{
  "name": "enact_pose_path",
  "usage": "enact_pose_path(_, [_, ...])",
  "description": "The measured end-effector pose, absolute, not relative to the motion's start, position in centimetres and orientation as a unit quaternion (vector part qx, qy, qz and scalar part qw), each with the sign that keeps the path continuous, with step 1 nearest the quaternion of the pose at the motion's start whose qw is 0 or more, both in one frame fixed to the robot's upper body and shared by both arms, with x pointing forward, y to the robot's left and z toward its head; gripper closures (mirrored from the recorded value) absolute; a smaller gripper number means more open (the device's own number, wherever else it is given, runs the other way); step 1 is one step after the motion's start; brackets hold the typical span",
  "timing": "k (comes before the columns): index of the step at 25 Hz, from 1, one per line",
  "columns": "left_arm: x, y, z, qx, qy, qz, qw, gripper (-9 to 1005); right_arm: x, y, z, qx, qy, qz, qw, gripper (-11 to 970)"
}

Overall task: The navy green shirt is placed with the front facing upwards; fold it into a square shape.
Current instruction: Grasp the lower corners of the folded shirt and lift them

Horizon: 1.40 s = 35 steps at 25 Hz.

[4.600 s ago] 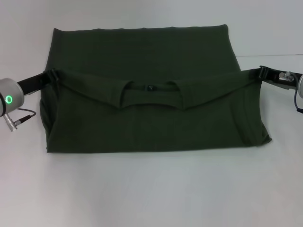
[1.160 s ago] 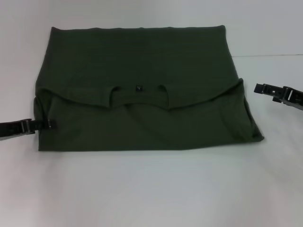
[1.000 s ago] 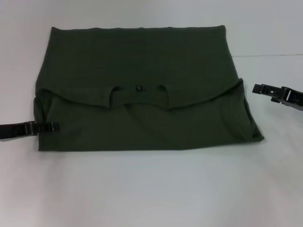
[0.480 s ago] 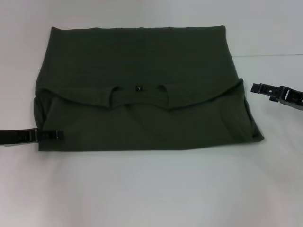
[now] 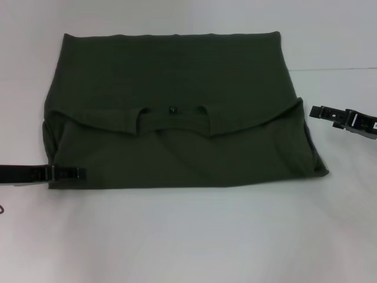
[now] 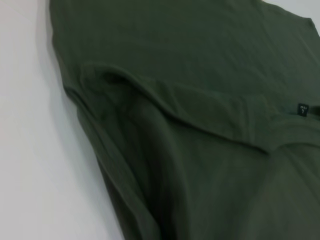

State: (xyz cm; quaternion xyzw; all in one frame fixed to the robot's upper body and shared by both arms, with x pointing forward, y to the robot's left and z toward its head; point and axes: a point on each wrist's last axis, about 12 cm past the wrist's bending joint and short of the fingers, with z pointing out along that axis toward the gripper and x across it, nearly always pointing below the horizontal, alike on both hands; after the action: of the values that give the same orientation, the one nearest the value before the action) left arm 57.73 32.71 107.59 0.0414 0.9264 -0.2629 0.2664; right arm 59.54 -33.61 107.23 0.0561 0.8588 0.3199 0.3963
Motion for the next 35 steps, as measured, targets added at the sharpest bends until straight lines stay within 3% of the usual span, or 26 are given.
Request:
enact_pose_path(16, [57.8, 32.9, 107.7, 0.042, 0.927, -0.255, 0.270, 512, 59.5, -33.7, 107.2, 0.056, 0.859, 0.320, 0.395, 34])
enact_pose_path(26, [58.0, 32.6, 107.7, 0.061, 0.928, -0.250, 0.269, 956, 59.6, -33.4, 108.3, 0.019, 0.861, 0.331, 0.386, 35])
enact_pose_path(30, [58.0, 32.7, 107.8, 0.060, 0.928, -0.249, 0.271, 975, 60.2, -34.2, 110.7, 0.001, 0.885, 0.334, 0.326, 35])
enact_pose_path(35, [58.1, 32.8, 108.0, 0.061, 0.928, -0.246, 0.274, 975, 61.3, -34.9, 112.8, 0.017, 0.938, 0.273, 0.214, 119])
